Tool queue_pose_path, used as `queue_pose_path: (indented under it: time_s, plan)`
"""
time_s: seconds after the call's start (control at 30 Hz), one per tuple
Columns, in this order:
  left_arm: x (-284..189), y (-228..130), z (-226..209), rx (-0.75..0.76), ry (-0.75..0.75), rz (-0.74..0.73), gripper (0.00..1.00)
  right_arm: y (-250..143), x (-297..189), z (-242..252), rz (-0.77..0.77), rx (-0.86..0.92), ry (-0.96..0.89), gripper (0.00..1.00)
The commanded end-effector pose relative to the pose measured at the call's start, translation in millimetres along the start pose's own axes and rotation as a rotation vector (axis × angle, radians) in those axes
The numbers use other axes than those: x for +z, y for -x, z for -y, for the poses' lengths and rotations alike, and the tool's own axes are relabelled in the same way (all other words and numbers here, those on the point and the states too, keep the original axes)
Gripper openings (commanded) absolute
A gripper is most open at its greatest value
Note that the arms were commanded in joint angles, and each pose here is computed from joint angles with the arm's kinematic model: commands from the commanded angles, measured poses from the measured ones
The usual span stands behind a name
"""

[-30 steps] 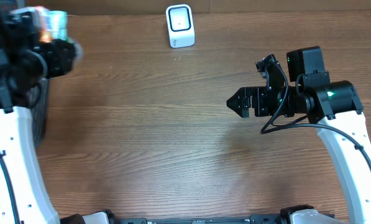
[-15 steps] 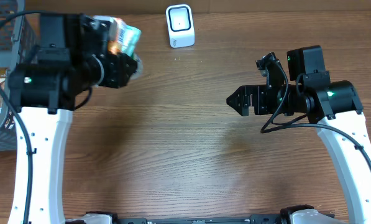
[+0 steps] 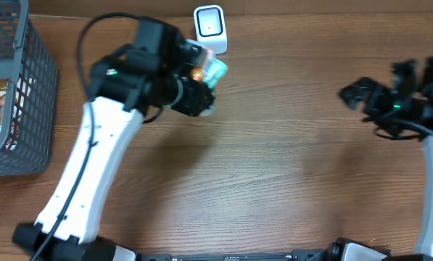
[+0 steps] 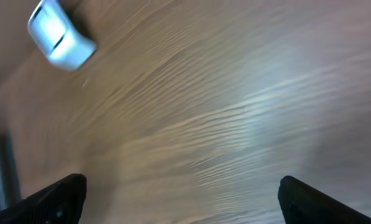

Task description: Scan the item barcode

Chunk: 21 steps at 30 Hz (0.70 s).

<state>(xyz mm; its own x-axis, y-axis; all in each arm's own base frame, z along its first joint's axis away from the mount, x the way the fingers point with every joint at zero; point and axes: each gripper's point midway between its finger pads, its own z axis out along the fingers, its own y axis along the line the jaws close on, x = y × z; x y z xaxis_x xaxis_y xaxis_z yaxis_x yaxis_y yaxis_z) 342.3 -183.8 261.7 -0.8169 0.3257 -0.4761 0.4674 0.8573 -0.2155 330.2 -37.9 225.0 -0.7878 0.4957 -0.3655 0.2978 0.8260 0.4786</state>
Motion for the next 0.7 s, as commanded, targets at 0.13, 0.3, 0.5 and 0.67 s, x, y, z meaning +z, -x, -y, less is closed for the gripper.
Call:
queue_pose_path:
  time_s: [0.13,0.3,0.5,0.67]
  plan:
    - [62.7,2.4,53.5,0.064,-0.076,-0.084,0.44,21.6,-20.9,51.8,0.076,0.157,-0.073,1.00]
    - [114.2,-11.1,95.6,0.110,-0.116,-0.164,0.44,23.0,-23.4,57.2,0.084,0.172,-0.079,1.00]
    - [164.8,-31.7,134.7,0.225,-0.070,-0.210,0.41,23.0,-23.4,57.2,0.084,0.172,-0.079,1.00]
    - [186.8,-36.9,155.6,0.300,0.010,-0.175,0.41,23.0,-23.4,57.2,0.084,0.172,-0.079,1.00]
